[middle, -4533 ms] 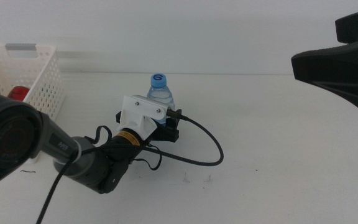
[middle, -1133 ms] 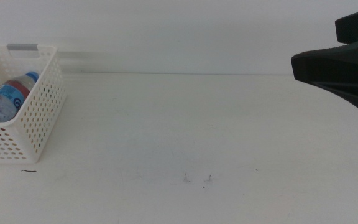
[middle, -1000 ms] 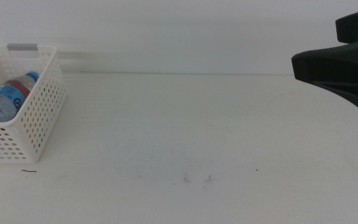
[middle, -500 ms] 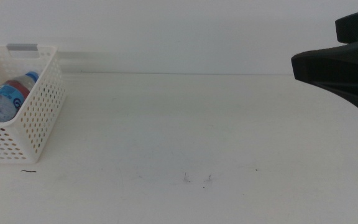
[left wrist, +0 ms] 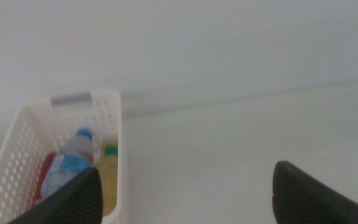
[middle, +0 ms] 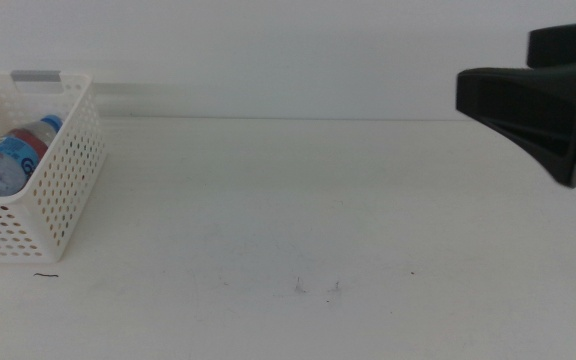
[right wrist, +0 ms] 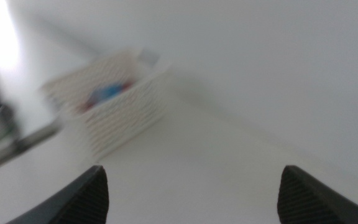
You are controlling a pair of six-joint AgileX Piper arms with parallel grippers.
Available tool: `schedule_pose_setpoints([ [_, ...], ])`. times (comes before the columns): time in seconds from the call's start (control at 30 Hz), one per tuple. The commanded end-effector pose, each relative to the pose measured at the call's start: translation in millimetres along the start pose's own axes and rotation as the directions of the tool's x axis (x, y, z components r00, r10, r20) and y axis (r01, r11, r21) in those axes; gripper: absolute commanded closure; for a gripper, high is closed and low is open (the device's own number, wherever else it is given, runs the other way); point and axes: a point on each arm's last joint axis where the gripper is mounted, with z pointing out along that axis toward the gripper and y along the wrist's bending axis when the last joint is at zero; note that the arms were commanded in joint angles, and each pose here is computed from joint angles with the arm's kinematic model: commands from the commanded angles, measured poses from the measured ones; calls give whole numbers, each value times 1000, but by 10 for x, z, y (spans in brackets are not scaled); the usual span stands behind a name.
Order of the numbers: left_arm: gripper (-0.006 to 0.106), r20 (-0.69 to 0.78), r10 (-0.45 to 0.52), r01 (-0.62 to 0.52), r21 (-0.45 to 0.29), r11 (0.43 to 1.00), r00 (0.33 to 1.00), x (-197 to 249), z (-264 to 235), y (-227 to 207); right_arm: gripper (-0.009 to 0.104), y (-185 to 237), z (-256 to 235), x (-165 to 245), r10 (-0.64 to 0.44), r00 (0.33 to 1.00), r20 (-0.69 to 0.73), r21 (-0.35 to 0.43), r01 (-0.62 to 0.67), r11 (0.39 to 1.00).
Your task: Use arms to grab the bottles and put them into the dustbin to the left of the table.
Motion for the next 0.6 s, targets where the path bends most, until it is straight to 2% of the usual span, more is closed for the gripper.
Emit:
schedule_pose_setpoints([
  [0.0,7,66,-14,13,8,1000,998,117,-80,-2,10,-70,2,170,-43,988,145,78,32,996],
  [0.07,7,99,-11,10,10,1000,995,324,-79,-5,10,-132,1,453,-115,973,199,149,86,985],
  [0.13,7,119,-15,15,2,1000,993,540,-91,1,10,-172,-6,748,-134,971,196,184,97,978],
  [0.2,7,104,-14,16,-16,1000,994,789,-72,10,10,-199,-41,1042,-131,981,146,200,100,975],
  [0.3,7,90,-22,27,-49,998,996,1111,-45,24,10,-258,-130,1451,-237,971,45,257,218,942],
  [0.37,7,101,-32,40,-71,997,994,1294,-14,30,10,-304,-237,1636,-307,952,6,316,290,903],
  [0.47,7,104,-85,94,-88,992,991,1561,52,25,10,-353,-412,1800,-289,957,26,423,251,871],
  [0.57,7,105,-160,169,-86,982,982,1734,83,7,10,-363,-585,1895,-328,943,50,531,253,809],
])
